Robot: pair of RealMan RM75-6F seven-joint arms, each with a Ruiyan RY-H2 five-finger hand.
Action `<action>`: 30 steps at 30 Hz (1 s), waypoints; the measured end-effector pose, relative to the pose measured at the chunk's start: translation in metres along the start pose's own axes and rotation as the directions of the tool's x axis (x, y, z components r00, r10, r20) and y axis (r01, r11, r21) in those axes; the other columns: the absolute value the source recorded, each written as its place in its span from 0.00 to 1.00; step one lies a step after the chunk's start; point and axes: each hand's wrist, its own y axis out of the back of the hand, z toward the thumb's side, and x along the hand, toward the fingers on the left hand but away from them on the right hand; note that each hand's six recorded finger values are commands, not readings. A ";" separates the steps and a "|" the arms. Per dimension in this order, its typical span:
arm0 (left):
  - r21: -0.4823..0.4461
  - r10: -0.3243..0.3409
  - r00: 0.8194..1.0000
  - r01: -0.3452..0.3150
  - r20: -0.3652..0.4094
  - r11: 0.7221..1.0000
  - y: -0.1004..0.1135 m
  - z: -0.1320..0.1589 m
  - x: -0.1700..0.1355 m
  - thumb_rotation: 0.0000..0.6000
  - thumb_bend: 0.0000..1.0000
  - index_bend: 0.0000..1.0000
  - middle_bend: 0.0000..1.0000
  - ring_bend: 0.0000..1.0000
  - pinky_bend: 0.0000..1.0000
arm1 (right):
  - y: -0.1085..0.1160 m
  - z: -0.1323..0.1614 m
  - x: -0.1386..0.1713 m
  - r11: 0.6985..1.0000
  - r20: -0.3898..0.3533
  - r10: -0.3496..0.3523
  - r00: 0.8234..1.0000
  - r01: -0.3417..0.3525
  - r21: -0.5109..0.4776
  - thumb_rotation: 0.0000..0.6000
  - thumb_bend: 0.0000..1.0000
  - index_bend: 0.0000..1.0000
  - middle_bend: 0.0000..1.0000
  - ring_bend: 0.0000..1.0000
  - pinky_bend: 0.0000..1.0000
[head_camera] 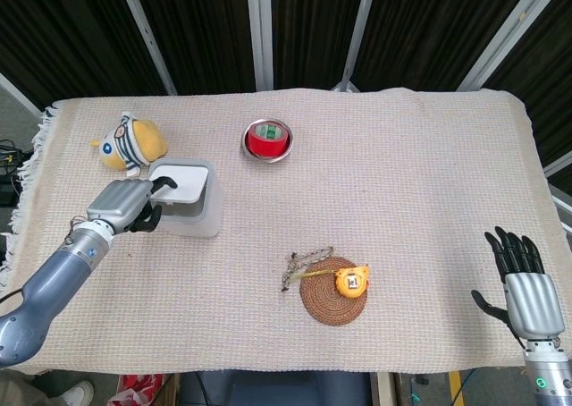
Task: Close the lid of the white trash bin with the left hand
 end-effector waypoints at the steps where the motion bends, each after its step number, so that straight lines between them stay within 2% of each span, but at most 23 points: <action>1: 0.000 -0.003 1.000 0.003 0.000 1.000 -0.001 -0.001 -0.001 1.00 0.66 0.23 1.00 0.96 0.96 | 0.000 0.000 0.000 1.000 -0.001 0.000 1.000 0.000 0.000 1.00 0.24 0.00 0.00 0.00 0.00; 15: 0.021 -0.025 1.000 0.025 0.017 0.999 -0.017 0.000 -0.001 1.00 0.66 0.23 1.00 0.96 0.96 | 0.000 0.001 0.001 1.000 0.002 0.002 1.000 -0.002 -0.009 1.00 0.24 0.00 0.00 0.00 0.00; 30: 0.058 -0.068 0.998 0.069 -0.014 0.996 -0.036 -0.008 0.003 1.00 0.66 0.23 1.00 0.96 0.96 | 0.000 0.000 0.001 1.000 0.006 0.004 1.000 -0.004 -0.017 1.00 0.24 0.00 0.00 0.00 0.00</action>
